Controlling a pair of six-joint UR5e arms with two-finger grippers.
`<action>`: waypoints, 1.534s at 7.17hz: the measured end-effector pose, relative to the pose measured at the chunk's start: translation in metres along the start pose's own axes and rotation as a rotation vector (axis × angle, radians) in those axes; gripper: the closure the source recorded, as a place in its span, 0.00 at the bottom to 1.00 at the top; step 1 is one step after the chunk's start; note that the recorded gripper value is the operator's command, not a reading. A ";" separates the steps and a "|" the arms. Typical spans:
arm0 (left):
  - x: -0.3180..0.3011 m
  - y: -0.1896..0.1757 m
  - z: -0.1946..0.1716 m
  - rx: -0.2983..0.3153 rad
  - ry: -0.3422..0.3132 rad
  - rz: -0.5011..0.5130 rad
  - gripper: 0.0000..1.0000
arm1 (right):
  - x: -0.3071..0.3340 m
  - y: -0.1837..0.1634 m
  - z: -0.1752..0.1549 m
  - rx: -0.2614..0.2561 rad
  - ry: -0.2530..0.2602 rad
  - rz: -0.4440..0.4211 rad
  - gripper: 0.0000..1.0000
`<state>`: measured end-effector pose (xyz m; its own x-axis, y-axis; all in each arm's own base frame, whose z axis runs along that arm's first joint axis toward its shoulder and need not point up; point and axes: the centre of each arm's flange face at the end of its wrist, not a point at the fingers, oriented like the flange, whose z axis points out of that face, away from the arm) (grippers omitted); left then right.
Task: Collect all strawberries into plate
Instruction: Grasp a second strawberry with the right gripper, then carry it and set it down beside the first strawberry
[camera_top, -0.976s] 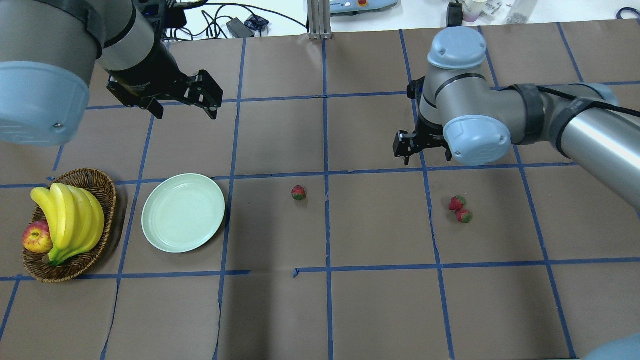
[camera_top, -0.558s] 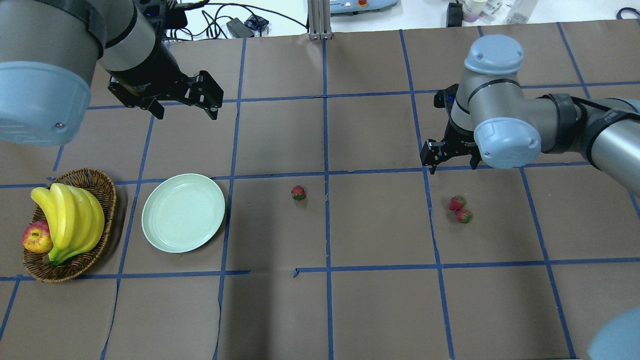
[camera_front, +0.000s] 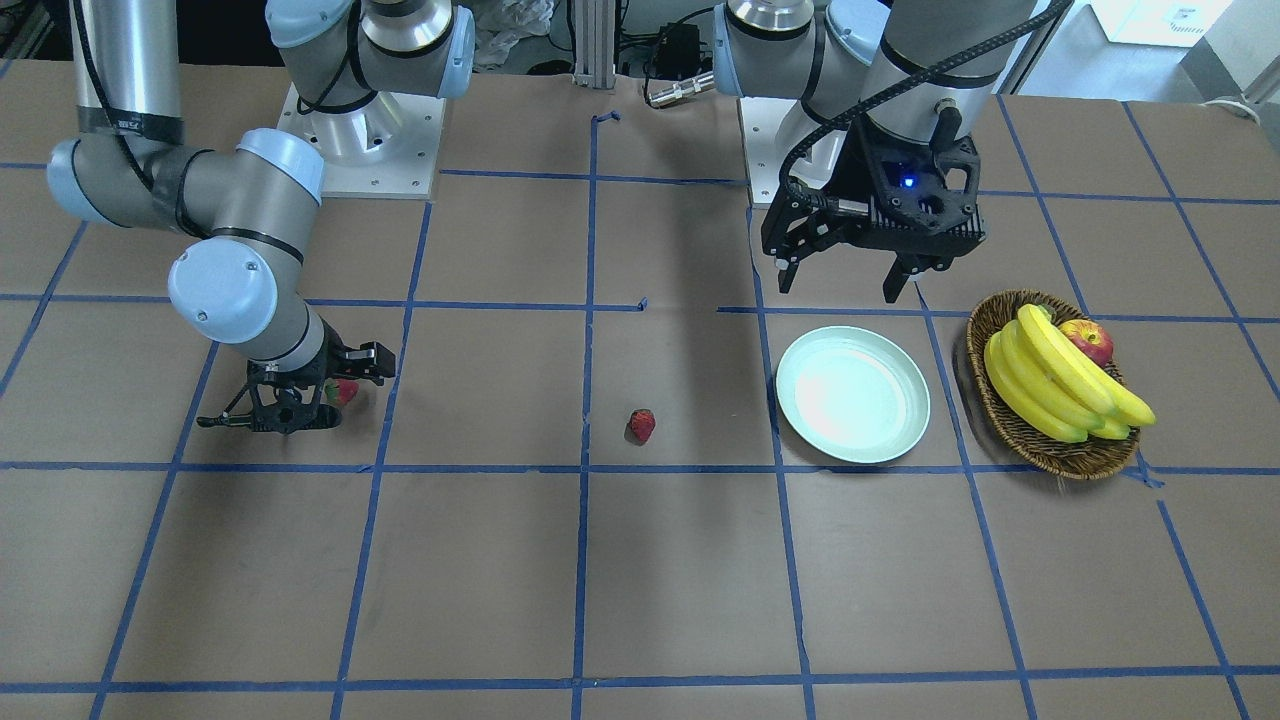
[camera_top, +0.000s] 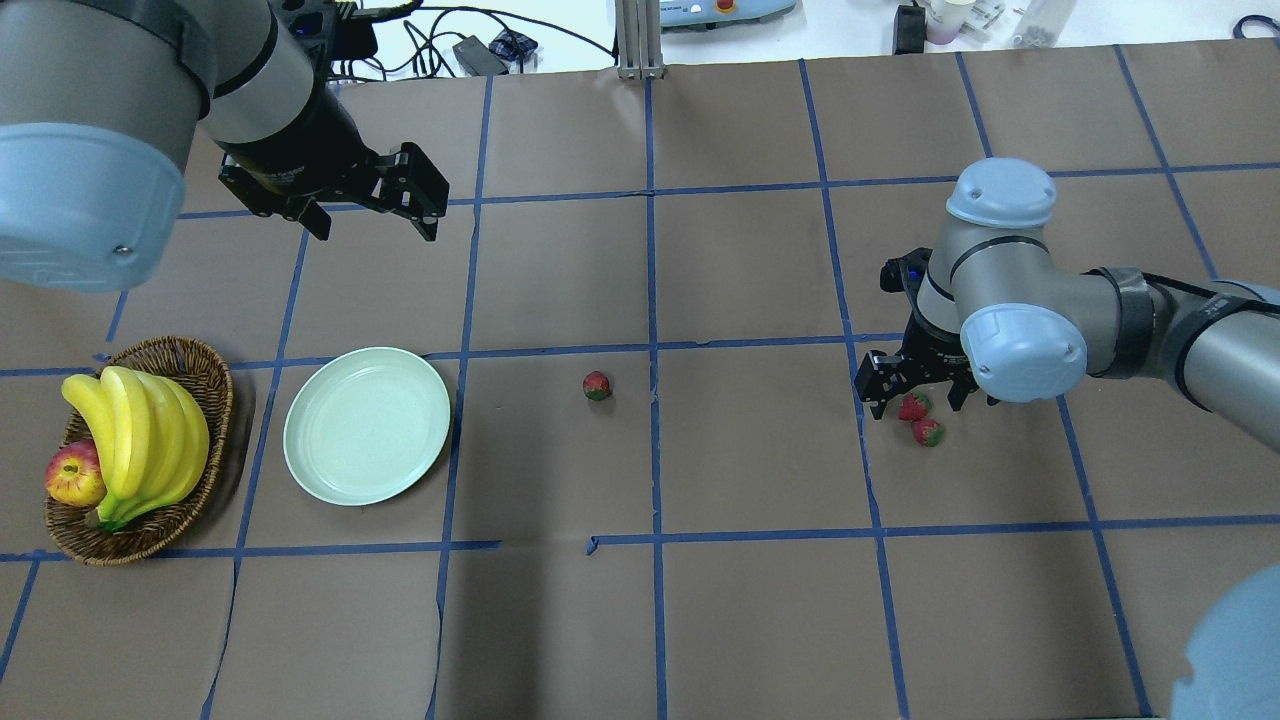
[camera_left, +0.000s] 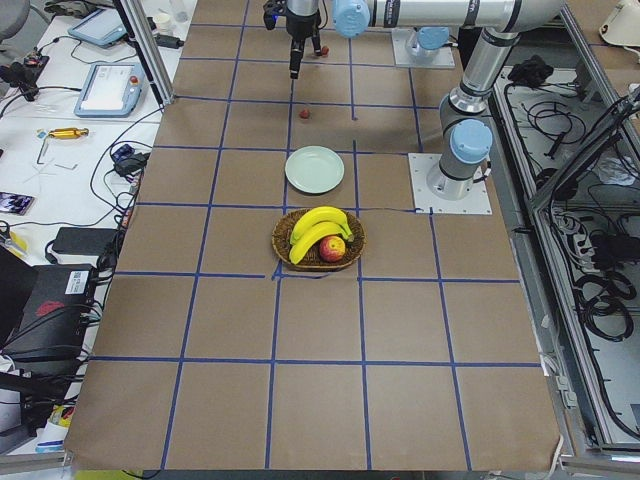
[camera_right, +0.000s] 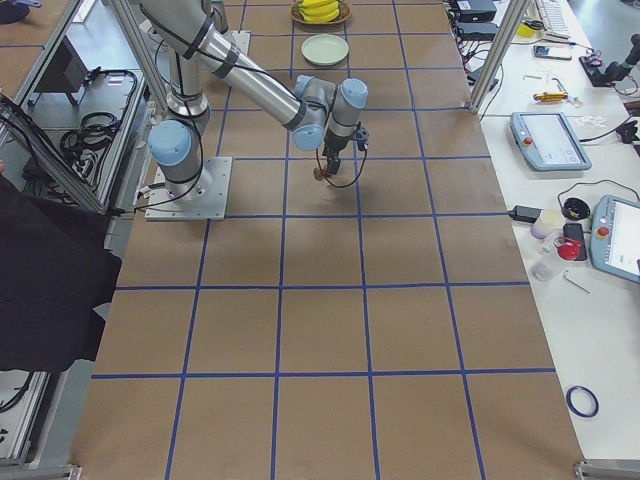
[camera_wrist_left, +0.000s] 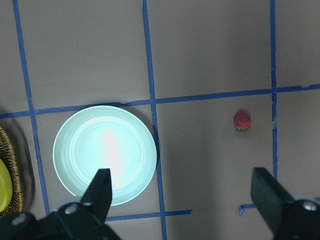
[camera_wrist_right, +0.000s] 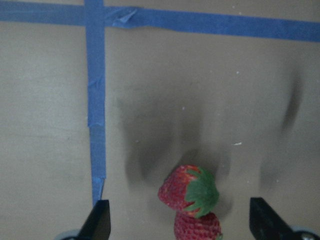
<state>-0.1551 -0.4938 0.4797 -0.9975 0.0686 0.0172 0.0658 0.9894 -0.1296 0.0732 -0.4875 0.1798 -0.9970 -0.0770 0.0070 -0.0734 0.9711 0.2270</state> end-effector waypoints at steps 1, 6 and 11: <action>0.000 0.000 0.000 0.000 0.000 0.000 0.00 | 0.000 -0.001 0.003 0.002 0.001 0.000 0.27; 0.000 0.000 0.001 -0.002 0.000 0.000 0.00 | 0.002 -0.005 0.011 0.010 0.013 -0.003 1.00; 0.000 0.000 0.001 -0.001 0.000 0.000 0.00 | -0.042 -0.023 -0.030 0.137 -0.033 0.034 1.00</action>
<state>-0.1551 -0.4937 0.4790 -0.9975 0.0686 0.0173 0.0658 0.9895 -0.1286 0.1171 -0.5130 0.2035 -0.9991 -0.0378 -0.0202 -0.0395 0.9949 0.0924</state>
